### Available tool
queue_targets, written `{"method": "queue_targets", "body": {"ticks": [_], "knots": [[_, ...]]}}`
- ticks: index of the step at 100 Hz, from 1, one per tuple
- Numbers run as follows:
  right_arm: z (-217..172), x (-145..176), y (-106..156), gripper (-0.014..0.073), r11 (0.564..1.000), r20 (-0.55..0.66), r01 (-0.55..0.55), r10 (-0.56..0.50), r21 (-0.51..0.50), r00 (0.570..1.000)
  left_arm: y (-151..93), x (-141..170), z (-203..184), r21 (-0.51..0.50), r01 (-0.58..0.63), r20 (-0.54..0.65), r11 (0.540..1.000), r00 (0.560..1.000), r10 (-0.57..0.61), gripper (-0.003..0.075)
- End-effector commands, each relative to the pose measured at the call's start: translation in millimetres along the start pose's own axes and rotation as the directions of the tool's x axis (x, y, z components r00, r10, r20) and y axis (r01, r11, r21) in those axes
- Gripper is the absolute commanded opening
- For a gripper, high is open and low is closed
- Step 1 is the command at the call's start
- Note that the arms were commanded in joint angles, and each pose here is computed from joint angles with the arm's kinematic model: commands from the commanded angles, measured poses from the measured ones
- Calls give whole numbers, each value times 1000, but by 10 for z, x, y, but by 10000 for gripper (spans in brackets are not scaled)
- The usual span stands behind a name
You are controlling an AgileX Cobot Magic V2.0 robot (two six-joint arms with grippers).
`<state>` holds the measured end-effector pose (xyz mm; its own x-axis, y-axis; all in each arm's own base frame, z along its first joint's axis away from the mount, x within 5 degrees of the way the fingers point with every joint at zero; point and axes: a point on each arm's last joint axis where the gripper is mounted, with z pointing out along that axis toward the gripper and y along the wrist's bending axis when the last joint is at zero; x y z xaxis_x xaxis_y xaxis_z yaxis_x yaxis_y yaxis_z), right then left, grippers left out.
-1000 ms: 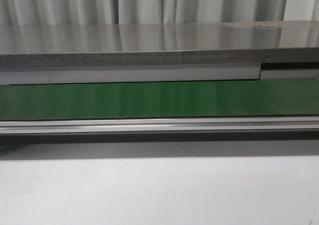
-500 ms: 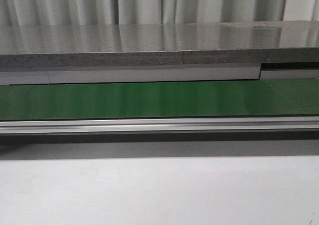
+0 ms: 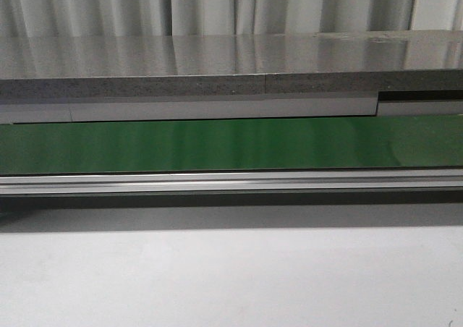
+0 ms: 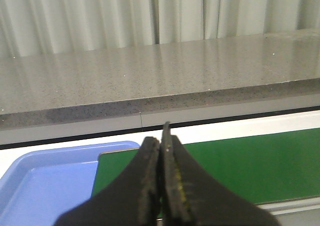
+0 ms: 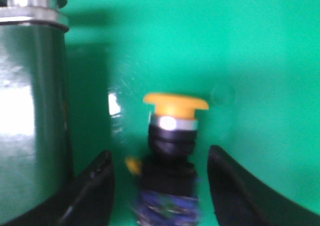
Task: Move button from left to right
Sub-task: 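Lower the switch into the green bin and open the right gripper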
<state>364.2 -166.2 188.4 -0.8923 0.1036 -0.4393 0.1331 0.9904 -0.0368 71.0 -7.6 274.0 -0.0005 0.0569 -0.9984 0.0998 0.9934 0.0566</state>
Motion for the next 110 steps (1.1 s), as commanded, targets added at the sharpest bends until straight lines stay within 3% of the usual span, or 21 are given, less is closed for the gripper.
{"method": "queue_targets", "body": {"ticks": [1,31,54,87,110], "knots": [[-263,-160,-55,463,999,104,10,-15,41,994,18,-161,-3,-12,18,101,1000,995,-17,-19],[-426,-188,-72,474,998,141,6,-14,56,990,18,-161,-3,-12,18,101,1000,995,-17,-19],[-969,-357,45,467,997,352,-60,42,41,935,18,-161,-3,-12,18,101,1000,995,-17,-19],[-1720,-476,710,467,998,555,59,-40,-17,831,18,-161,-3,-12,18,101,1000,995,-17,-19],[-2077,-217,1188,467,987,663,144,-66,-64,746,18,-161,-3,-12,18,101,1000,995,-17,-19]]}}
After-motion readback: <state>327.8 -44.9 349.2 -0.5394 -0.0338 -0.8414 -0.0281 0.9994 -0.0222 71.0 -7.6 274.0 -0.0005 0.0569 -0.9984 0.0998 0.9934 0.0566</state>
